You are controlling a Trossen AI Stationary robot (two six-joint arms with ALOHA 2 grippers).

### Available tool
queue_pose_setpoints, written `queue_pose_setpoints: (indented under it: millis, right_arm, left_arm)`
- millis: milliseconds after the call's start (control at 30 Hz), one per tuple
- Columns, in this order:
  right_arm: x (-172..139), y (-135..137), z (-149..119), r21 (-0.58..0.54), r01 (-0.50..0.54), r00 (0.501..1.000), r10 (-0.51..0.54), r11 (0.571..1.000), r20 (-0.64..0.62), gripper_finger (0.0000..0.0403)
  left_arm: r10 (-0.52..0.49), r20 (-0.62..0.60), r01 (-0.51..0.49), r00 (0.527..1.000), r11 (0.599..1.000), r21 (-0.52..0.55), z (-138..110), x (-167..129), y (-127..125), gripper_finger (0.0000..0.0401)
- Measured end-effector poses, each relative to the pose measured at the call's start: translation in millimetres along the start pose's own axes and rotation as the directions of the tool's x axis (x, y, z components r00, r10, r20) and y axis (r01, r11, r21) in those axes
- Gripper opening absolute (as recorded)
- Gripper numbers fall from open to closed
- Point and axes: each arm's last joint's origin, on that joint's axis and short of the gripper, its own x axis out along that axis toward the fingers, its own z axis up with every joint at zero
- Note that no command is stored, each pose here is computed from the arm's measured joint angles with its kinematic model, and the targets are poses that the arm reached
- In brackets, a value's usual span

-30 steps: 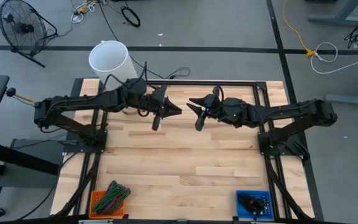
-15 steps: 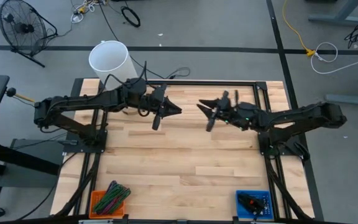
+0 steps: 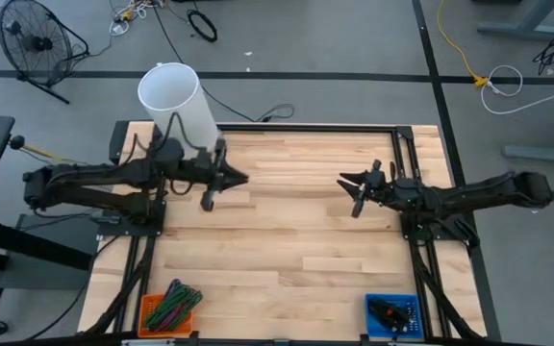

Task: Pick & Place USB Port
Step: Return to home position

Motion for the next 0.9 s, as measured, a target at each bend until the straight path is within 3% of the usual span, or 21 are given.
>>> queue_pose_setpoints:
  millis: [267,467,667,900]
  right_arm:
    - [-17.9,-10.7,-36.0,-0.026,0.003,0.998,-0.004,1.0,-0.055,0.0104]
    - [-27.1,-14.9,-36.5,-0.039,0.002,0.997,-0.006,0.999,-0.083,0.0104]
    - [-39.4,-19.5,-22.0,0.024,-0.005,0.999,0.004,1.0,0.054,0.0104]
    - [-55.8,-25.8,-4.1,0.113,-0.033,0.967,0.003,0.993,0.253,0.0104]
  left_arm:
    - [-0.001,-0.069,-0.001,0.998,1.0,-0.022,-67.4,-53.7,-16.1,0.0046]
    - [0.001,-0.041,-0.001,0.999,1.0,-0.013,-97.9,-83.5,-25.1,0.0046]
    - [0.001,-0.001,-0.001,1.0,1.0,0.0,-115.4,-99.6,-29.9,0.0046]
    - [0.0,0.044,-0.001,0.999,1.0,0.014,-116.8,-106.4,-32.1,0.0046]
